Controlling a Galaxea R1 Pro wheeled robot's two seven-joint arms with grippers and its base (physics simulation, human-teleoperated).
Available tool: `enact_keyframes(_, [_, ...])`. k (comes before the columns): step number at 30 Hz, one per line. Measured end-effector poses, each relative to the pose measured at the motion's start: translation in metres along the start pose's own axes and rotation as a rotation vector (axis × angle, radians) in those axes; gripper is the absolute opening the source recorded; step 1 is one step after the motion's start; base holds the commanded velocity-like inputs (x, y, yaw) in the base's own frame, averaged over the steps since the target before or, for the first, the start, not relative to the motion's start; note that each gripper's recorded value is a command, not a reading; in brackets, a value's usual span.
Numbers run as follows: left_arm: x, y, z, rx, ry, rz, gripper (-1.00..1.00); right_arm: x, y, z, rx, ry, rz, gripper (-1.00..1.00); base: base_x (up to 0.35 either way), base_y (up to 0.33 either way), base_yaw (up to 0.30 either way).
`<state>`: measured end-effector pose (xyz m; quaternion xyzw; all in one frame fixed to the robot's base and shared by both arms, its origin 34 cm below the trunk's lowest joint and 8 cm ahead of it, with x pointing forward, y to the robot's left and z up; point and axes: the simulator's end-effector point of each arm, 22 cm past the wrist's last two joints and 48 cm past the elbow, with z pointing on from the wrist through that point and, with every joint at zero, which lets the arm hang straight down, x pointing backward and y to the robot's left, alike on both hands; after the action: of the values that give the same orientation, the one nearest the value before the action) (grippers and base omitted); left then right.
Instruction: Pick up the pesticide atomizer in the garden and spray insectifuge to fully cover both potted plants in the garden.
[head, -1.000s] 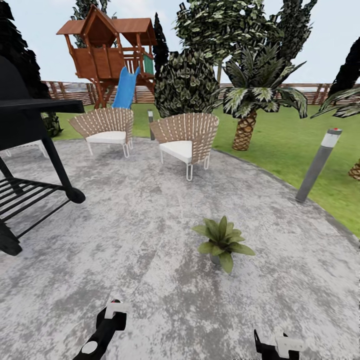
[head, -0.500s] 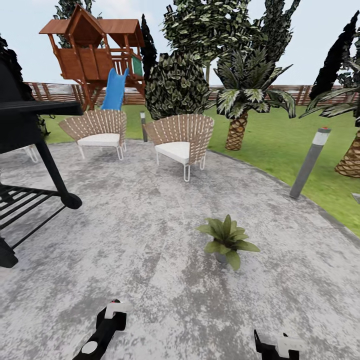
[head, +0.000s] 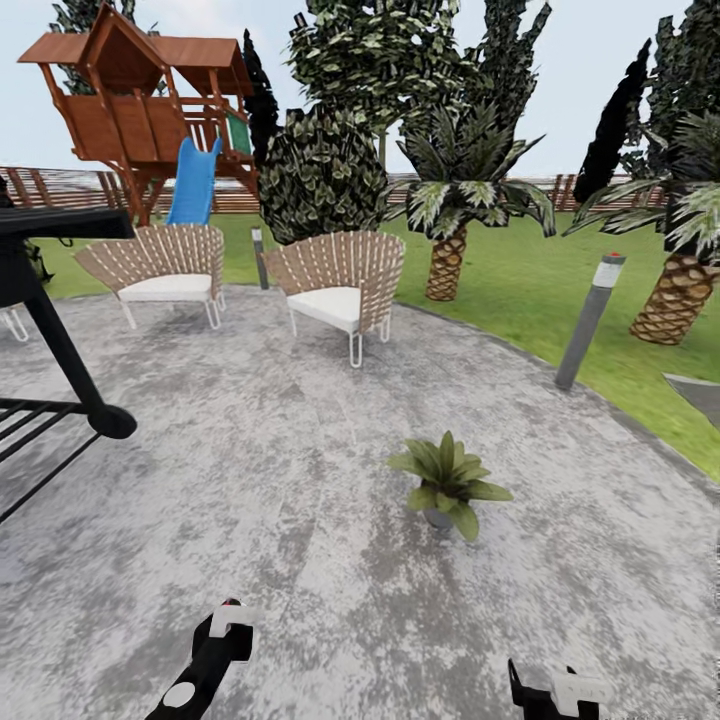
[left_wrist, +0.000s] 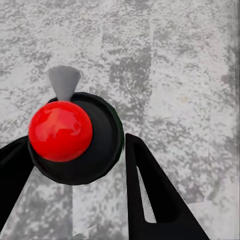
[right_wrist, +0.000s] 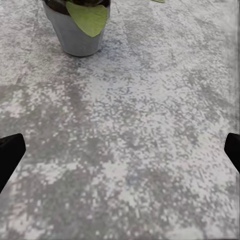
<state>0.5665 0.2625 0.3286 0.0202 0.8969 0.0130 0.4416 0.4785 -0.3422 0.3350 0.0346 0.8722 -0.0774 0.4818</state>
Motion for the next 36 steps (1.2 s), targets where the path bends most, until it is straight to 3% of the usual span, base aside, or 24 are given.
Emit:
enact_keyframes(14, [-0.005,0.0,-0.001,0.0,-0.01,0.0,-1.0,-0.004,0.0,0.0,0.0,-0.009,0.001,1.0,0.203,0.216,-0.258])
enact_keyframes(36, [-0.014,0.001,-0.002,-0.001,-0.028,0.0,-1.0,-0.012,0.0,0.0,0.0,-0.027,0.005,1.0,0.05,0.299,-0.242])
